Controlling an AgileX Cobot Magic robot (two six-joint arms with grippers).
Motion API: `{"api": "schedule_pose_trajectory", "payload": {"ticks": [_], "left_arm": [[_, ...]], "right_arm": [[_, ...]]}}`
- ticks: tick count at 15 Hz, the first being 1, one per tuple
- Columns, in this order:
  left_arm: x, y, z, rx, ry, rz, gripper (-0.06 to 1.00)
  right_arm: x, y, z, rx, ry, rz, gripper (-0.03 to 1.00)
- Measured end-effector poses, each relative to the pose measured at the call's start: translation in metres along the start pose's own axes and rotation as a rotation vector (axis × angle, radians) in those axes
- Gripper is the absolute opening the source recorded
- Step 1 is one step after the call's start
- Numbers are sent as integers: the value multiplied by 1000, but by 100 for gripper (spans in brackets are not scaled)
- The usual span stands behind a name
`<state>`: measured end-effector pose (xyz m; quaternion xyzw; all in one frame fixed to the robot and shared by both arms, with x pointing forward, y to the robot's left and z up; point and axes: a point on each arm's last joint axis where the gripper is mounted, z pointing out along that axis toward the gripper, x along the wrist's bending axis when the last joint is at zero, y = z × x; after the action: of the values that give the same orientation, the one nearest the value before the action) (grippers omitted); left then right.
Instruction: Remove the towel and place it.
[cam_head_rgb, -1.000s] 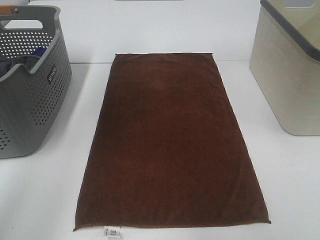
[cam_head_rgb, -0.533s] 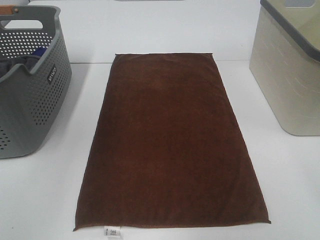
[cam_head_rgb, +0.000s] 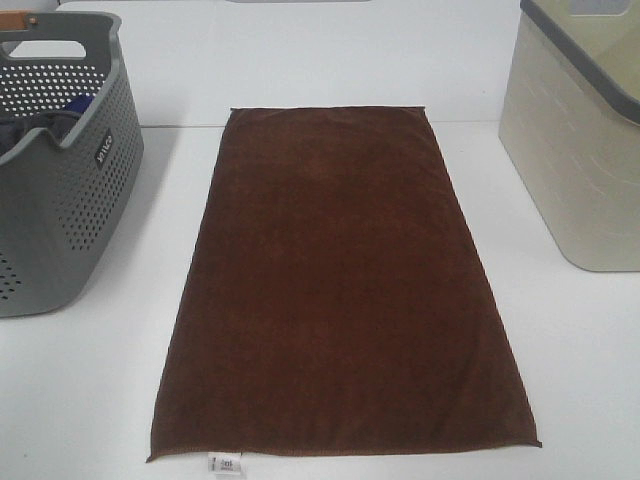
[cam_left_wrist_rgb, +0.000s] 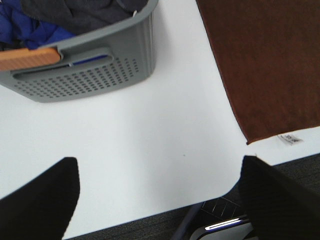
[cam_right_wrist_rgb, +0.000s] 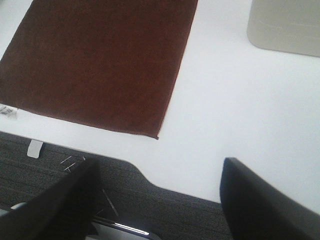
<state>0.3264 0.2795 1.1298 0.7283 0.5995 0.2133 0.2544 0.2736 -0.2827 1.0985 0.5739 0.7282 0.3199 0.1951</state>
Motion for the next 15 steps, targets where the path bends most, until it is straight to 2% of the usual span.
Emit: {"api": "schedule_pose_trajectory", "payload": {"ticks": [3,5,7,10,12,15], "left_arm": [[3,-52,0,-38,-44,-7,82],[3,-79,7,-53,-66,23,82],[2,-98,17,-77,-99,57,82],[-4,-98,20,-175,-165,115,82],[-9,-98,24,-193,-204,146,82],[-10,-98,25,-202,-214,169,82]], "right_arm": [[-2,-29,7,-17,1,-1,65],[-3,-44,12,-28,1,-27,65],[-3,-47,13,-92,0,-55,65],[-4,-46,19,-150,-5,-107,65],[-4,-45,21,-159,-6,-114,65],[-4,-45,21,-161,-7,-124,65]]}}
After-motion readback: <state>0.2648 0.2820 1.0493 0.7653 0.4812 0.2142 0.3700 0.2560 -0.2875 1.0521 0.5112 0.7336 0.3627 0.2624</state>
